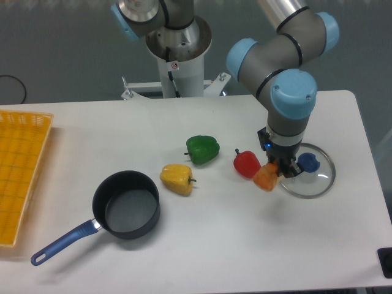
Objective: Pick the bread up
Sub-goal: 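Lift the held bread up and carry it toward the glass lid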
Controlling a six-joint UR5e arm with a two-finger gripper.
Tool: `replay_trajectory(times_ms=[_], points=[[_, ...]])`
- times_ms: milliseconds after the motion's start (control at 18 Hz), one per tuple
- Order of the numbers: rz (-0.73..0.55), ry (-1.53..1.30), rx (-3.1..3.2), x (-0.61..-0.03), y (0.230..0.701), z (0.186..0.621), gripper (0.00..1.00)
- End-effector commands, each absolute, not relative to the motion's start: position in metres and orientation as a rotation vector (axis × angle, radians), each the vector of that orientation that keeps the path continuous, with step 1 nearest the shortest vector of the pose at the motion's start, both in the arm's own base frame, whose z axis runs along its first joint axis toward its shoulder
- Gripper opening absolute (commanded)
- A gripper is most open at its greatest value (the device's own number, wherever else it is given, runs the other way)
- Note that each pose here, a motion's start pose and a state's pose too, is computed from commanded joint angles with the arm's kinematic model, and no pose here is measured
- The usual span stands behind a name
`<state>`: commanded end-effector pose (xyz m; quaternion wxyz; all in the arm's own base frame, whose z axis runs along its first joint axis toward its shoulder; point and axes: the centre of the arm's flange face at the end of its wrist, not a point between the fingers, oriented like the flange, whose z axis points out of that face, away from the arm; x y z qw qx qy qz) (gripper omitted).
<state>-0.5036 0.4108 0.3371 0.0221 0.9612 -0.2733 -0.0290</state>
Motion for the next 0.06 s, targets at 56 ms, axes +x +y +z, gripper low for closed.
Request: replay_trajectory(times_ms=[56], points=[[-0.09,-0.847,2.978,-0.5036,0.4108,0.3371,0.42]])
